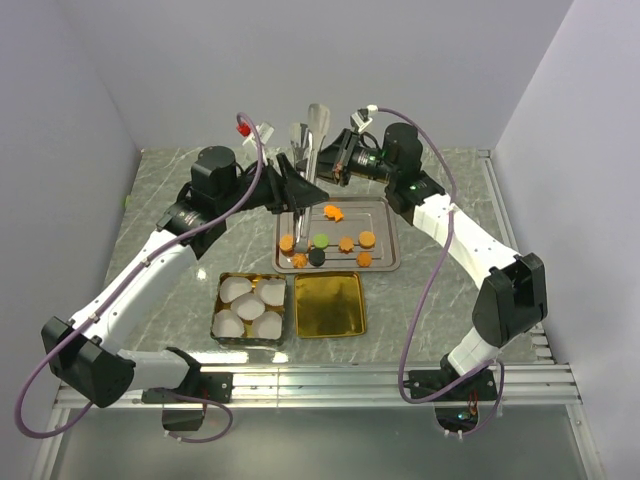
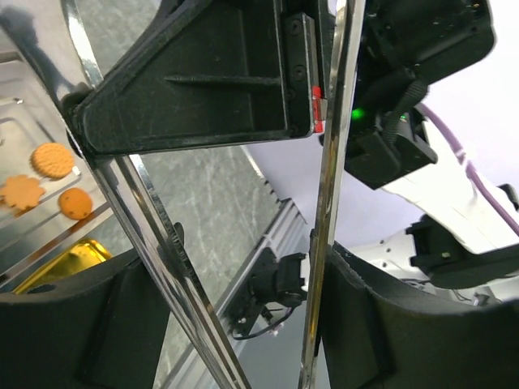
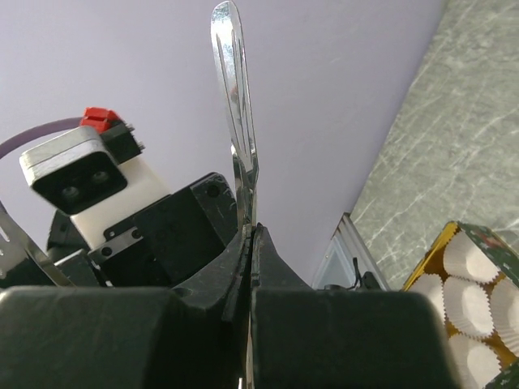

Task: Pack the cookies

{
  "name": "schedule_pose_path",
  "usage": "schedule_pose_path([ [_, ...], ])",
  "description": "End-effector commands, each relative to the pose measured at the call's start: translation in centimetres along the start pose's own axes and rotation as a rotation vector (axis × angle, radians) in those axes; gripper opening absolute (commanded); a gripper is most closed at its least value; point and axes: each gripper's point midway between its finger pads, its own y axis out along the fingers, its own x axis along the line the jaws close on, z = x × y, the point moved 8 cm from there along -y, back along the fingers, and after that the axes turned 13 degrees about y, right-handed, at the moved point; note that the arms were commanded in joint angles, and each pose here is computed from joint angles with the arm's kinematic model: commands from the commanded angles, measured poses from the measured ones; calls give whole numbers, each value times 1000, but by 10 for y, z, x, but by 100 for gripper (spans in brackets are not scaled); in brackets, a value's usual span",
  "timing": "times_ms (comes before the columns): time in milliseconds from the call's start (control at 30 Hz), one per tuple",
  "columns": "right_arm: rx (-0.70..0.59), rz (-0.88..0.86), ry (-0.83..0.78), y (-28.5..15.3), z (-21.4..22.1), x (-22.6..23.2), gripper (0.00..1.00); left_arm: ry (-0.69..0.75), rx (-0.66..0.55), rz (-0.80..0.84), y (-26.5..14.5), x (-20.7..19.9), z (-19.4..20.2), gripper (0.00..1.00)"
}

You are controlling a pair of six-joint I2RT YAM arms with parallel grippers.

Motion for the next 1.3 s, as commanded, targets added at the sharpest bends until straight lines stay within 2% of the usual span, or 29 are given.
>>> schedule_pose_path([
  [0,-33,-10,-40,-3,7,19,0,72,-54,-6,-7,-12,-16,69],
  [167,-72,14,-23,-1,7,16,0,58,-65,-7,-7,-12,-12,71],
  [333,-84,3,14,1,6,11,0,55,-70,-17,-9,-14,-11,68],
  [433,-88,-2,43,2,6,5,0,54,-68,-15,-11,-16,-11,63],
  [567,-86,-5,65,2,6,-2,0,49,-64,-15,-12,-16,-10,45],
  [667,-91,-12,61,2,5,-4,0,47,-65,-16,-13,-16,-10,39],
  [800,-83,-6,63,3,6,-8,0,49,-71,-14,-14,-18,-11,38],
  [1000,-77,26,63,4,5,-15,14,53,-73,-10,-13,-20,-15,40],
  [1100,-68,48,62,5,5,-18,29,53,-63,-19,-11,-19,-17,39],
  [1133,-66,59,42,4,5,-18,38,57,-63,-27,-10,-18,-17,39],
  [1267,-92,138,4,0,1,-21,50,67,-75,-47,-10,-19,-24,40],
])
